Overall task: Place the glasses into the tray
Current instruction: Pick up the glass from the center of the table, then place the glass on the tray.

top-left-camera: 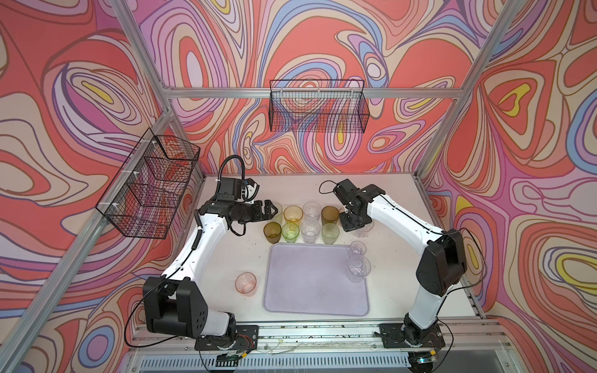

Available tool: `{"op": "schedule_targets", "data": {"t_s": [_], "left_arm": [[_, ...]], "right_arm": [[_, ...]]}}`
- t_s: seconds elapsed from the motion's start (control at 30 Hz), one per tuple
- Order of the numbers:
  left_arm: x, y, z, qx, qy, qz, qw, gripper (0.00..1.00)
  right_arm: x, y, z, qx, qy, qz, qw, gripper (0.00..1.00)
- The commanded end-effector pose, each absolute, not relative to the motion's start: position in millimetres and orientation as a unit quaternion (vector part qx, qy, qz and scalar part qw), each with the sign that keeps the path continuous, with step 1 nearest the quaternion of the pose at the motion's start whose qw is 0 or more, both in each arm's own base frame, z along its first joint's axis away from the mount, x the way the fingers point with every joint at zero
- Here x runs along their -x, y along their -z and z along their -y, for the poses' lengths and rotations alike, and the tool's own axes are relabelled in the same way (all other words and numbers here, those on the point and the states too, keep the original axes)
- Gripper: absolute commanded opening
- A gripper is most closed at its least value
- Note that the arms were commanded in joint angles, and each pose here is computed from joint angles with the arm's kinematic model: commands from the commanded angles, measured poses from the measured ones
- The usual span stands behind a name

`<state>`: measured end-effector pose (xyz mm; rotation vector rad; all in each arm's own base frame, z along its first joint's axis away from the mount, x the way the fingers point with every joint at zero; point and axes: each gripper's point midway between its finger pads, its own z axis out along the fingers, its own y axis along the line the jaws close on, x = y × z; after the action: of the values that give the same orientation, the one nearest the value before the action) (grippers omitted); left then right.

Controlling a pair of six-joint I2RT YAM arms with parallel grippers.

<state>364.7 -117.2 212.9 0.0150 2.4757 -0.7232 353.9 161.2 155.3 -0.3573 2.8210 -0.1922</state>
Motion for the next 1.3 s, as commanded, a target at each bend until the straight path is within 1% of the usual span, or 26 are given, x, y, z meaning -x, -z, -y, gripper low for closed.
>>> {"op": "schedule_targets", "data": {"t_s": [0.0, 0.1, 0.4, 0.63, 1.03, 1.27], "left_arm": [[-364.1, -222.0, 118.5, -0.015, 0.268, -0.920, 0.285, 0.95], [-363.4, -224.5, 114.8, -0.016, 0.259, -0.920, 0.294, 0.95], [-361.4, -229.2, 116.1, -0.018, 0.263, -0.917, 0.298, 0.95], [-359.2, -231.6, 115.7, -0.020, 0.262, -0.917, 0.301, 0.95], [-357.2, -237.4, 116.5, -0.019, 0.267, -0.913, 0.307, 0.95], [-357.3, -236.8, 116.1, -0.016, 0.266, -0.914, 0.305, 0.95]], "right_arm": [[-348.2, -182.7, -151.2, 0.117, 0.077, -0.978, 0.154, 0.00], [-342.7, -201.4, -152.0, 0.118, 0.061, -0.977, 0.165, 0.00], [-324.3, -231.6, -162.7, 0.121, 0.029, -0.978, 0.167, 0.00], [-304.8, -245.3, -181.6, 0.144, 0.036, -0.976, 0.161, 0.00], [-259.6, -249.3, -231.6, 0.189, -0.012, -0.972, 0.141, 0.00], [-233.2, -258.1, -259.5, 0.218, -0.031, -0.964, 0.149, 0.00]]}}
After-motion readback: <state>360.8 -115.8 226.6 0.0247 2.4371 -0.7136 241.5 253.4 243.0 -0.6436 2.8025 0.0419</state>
